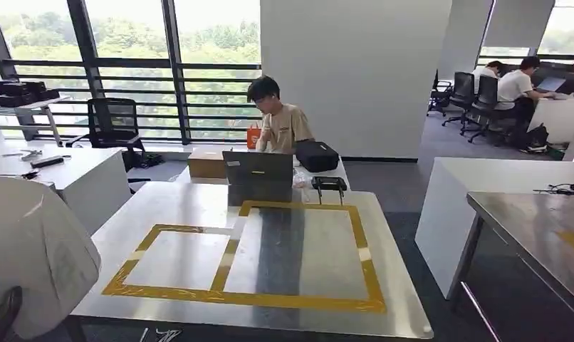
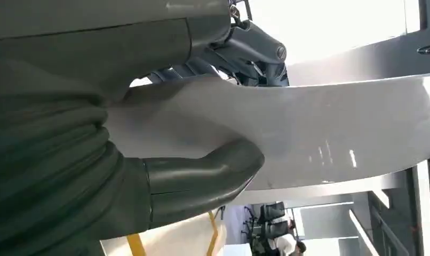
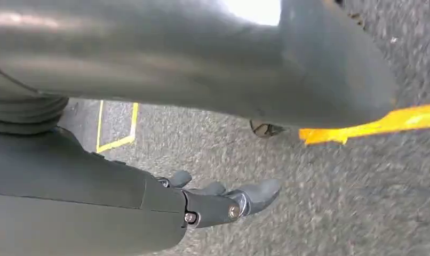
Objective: Take the parts from the cabinet and place them on the table.
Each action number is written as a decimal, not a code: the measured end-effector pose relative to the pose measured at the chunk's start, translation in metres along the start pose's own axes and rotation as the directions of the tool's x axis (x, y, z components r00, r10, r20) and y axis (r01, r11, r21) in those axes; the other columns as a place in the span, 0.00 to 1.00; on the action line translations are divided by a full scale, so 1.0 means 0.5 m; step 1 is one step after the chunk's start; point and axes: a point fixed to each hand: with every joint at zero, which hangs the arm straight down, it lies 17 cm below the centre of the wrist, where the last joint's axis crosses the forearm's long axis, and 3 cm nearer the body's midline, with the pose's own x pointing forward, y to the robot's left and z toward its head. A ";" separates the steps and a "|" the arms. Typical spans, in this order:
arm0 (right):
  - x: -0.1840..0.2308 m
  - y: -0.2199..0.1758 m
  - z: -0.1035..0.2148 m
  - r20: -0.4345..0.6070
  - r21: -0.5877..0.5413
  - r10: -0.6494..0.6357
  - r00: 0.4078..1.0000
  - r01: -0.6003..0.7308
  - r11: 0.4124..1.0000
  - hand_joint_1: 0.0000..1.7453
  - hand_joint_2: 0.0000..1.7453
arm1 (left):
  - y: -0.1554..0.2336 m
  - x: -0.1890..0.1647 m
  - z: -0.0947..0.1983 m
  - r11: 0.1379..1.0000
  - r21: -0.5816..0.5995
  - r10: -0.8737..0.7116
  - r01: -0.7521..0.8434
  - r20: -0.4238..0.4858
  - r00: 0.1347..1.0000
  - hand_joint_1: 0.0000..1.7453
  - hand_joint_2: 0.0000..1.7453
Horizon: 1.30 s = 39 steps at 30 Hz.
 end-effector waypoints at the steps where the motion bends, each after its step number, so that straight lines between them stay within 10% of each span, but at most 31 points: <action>1: -0.002 0.000 0.000 -0.002 0.000 0.000 1.000 0.000 1.000 0.00 0.00 | -0.001 -0.001 0.000 1.000 0.000 0.002 -0.002 0.000 1.000 1.00 1.00; 39: -0.016 -0.014 0.000 -0.014 -0.015 -0.038 0.999 0.037 0.999 0.00 0.00 | -0.021 -0.034 0.010 0.999 0.002 0.034 -0.034 -0.030 0.999 1.00 1.00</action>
